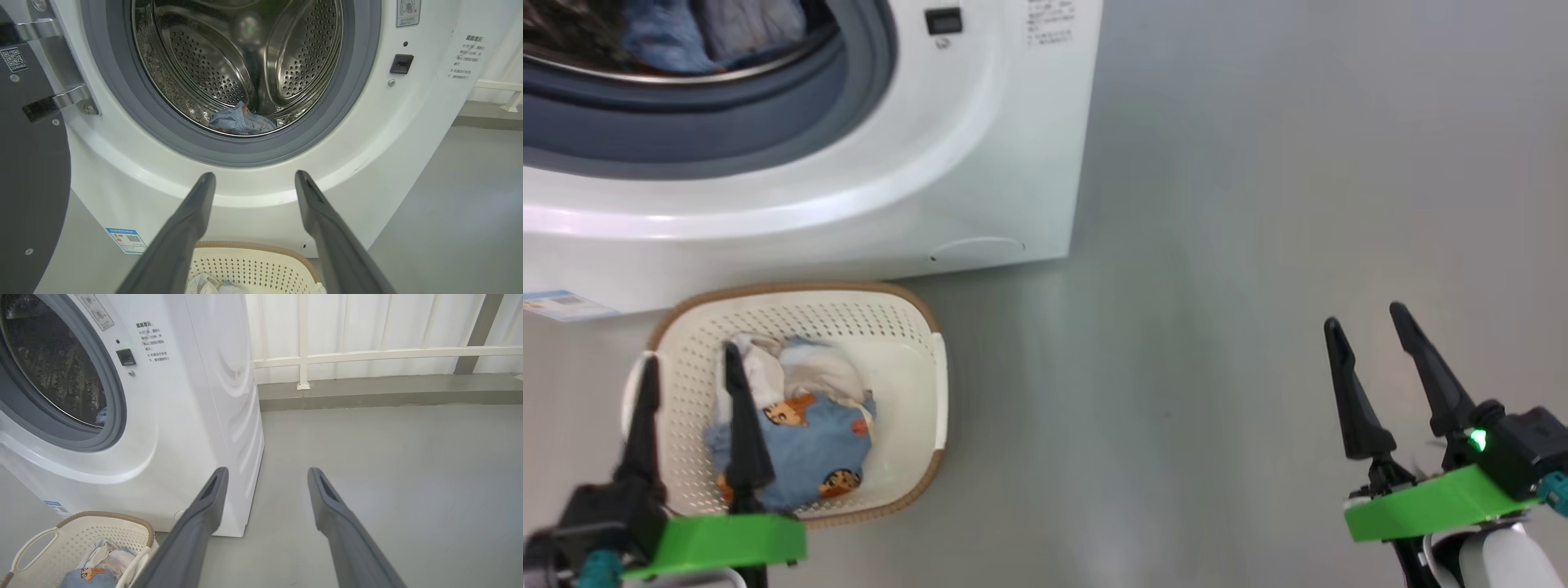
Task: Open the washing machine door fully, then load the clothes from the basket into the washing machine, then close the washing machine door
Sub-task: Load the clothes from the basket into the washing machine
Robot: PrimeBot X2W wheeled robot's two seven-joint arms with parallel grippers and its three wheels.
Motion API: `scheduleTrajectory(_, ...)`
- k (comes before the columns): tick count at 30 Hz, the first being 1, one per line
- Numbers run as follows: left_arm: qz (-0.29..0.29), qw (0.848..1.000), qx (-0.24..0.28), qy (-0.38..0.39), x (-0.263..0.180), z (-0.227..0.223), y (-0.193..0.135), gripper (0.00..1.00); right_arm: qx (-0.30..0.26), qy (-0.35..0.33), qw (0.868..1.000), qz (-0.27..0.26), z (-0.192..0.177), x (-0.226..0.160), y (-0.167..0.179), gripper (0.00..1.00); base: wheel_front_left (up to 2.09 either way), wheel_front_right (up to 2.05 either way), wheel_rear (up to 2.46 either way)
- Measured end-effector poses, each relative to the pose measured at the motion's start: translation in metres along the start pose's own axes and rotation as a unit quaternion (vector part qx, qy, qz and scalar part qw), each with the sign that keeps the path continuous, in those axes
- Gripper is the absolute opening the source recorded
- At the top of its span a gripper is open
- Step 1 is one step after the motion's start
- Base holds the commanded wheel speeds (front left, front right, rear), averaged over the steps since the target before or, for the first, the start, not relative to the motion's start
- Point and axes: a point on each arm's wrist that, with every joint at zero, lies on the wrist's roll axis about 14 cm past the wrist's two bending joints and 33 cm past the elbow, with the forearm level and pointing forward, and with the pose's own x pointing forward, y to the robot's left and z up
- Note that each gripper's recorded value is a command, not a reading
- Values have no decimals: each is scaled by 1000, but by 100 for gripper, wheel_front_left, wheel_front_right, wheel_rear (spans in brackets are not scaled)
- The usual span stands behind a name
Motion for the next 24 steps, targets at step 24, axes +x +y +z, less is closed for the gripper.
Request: scheduleTrajectory(24, -36, 999, -11, -4, -65, 11, -12, 100, 7, -23, 1000, 11, 31, -52, 23, 100, 0, 0, 0)
